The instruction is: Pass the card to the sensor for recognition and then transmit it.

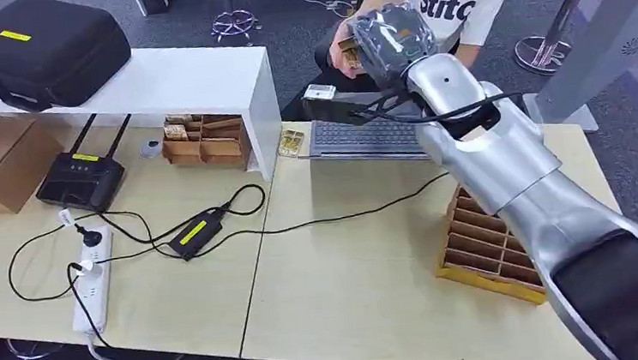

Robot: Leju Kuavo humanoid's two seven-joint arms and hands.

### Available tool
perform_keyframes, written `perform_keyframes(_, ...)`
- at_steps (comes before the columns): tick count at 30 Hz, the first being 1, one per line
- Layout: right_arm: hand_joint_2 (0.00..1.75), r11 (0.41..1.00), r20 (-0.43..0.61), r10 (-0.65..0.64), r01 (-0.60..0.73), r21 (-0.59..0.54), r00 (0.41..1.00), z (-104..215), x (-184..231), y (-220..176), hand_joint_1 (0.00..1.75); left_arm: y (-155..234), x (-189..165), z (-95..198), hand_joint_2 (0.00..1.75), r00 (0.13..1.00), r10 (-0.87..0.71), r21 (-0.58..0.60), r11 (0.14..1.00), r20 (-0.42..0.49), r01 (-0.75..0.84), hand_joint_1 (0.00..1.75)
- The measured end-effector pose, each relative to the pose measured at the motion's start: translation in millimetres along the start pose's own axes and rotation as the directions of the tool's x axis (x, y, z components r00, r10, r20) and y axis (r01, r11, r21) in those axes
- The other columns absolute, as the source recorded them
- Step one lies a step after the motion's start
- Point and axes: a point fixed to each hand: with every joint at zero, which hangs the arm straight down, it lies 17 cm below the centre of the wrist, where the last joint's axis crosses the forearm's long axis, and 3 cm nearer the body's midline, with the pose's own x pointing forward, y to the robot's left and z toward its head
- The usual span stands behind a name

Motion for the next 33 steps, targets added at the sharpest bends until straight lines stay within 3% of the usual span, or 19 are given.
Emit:
perform_keyframes(8,1.75,0.991,0.034,0.067,-0.07,0.114,0.997,6.5,12.8,34.6,0.0,-0.2,-1.2,0.0,1.75,1.0,0.008,0.002,1.0,-0.002,-0.008,0.0)
perform_keyframes(23,1.75,0.983,0.057,0.081,-0.09,0.162,0.995,11.7,15.6,55.0,0.0,-2.3,-3.0,0.1,1.75,1.0,0.019,-0.001,1.0,-0.005,-0.019,0.0)
perform_keyframes(28,1.75,0.987,0.052,0.052,-0.06,0.147,0.997,12.1,11.5,51.3,0.0,-3.2,-3.9,0.1,1.75,1.0,0.026,-0.001,1.0,-0.005,-0.026,0.0)
perform_keyframes(33,1.75,0.999,0.035,0.013,-0.014,0.039,0.999,12.6,-8.7,17.5,0.0,-4.1,-5.2,0.1,1.75,0.999,0.036,0.003,0.999,-0.004,-0.036,0.0)
